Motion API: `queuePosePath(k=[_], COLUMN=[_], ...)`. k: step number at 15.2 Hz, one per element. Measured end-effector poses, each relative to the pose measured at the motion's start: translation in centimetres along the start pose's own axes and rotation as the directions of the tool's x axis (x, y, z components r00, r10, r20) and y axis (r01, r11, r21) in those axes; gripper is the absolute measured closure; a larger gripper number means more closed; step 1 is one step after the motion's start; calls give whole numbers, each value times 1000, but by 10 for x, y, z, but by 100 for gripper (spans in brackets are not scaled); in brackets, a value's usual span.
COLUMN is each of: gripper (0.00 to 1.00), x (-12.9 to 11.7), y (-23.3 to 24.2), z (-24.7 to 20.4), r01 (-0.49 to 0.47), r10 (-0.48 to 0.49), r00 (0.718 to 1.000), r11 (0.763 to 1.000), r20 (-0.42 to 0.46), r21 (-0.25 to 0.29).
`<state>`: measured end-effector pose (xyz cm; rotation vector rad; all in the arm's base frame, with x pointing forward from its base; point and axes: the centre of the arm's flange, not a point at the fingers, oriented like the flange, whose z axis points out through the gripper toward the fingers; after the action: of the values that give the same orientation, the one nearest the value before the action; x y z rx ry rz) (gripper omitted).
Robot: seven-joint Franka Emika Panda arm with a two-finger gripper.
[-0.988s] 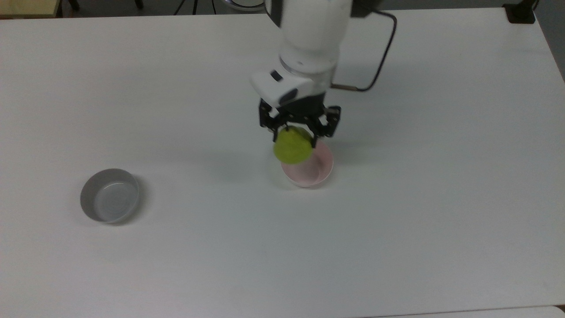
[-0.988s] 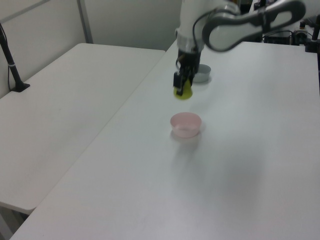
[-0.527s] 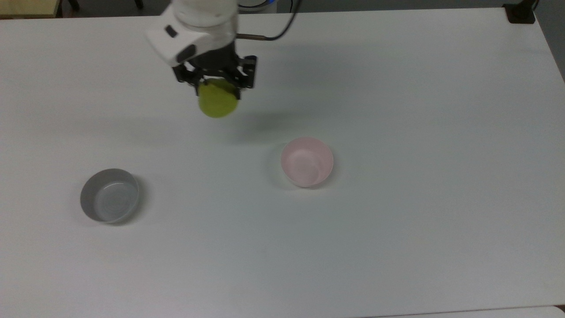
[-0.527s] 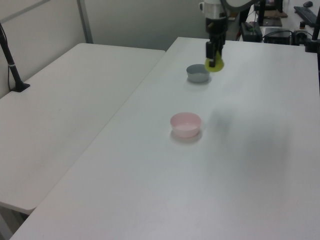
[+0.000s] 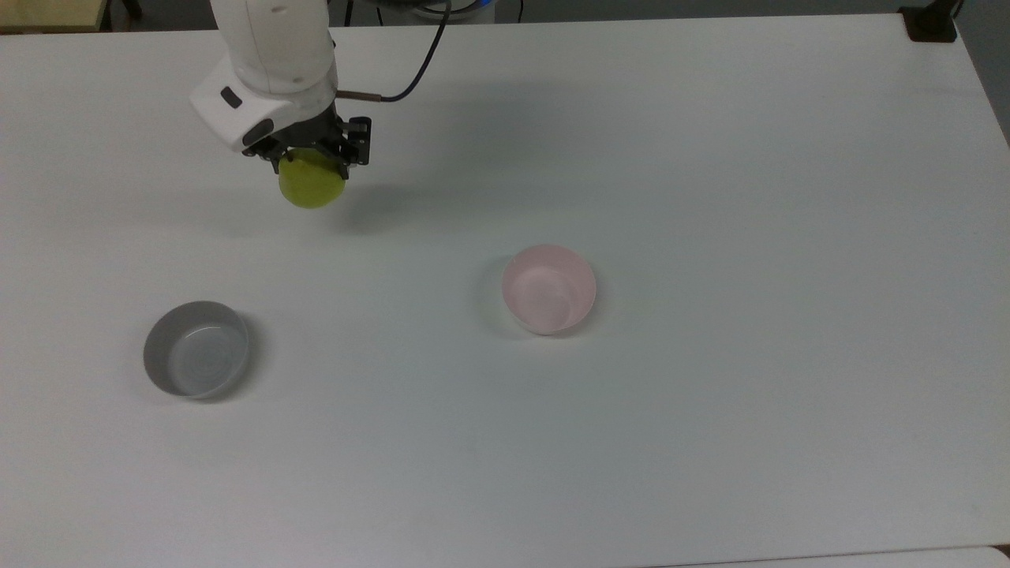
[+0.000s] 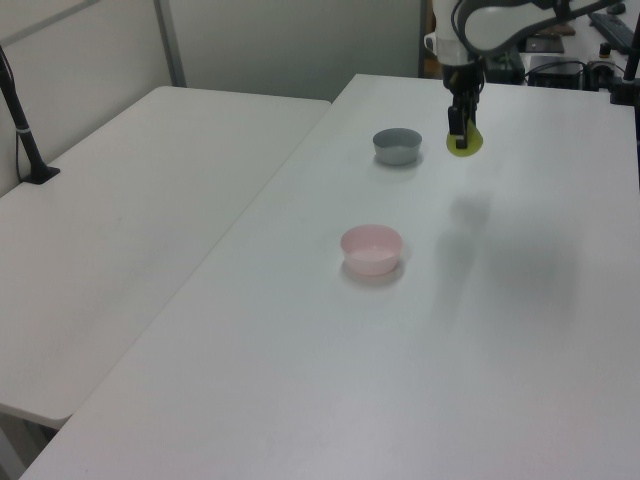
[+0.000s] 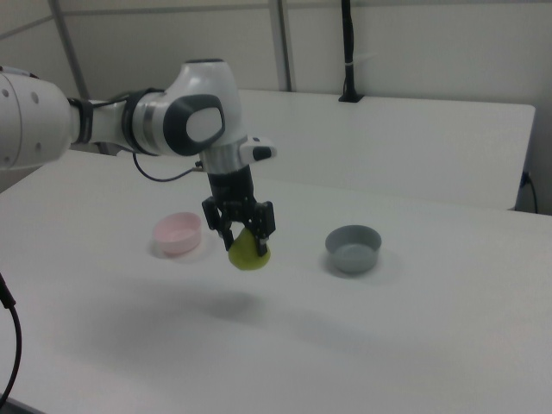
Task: Pick up a pear from the bowl
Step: 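Lower the held pear onto the table beside the grey bowl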
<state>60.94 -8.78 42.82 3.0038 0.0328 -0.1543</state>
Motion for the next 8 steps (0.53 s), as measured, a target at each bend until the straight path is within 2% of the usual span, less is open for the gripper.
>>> queuePosePath(k=[4,8], gripper=[25,25], x=[10,24], y=[-12,-19], z=[49,88], r01=[30,42], r10=[-29,-41], r00=[998,998], r11=[999,999], r20=[48,56], r21=[-14,-19])
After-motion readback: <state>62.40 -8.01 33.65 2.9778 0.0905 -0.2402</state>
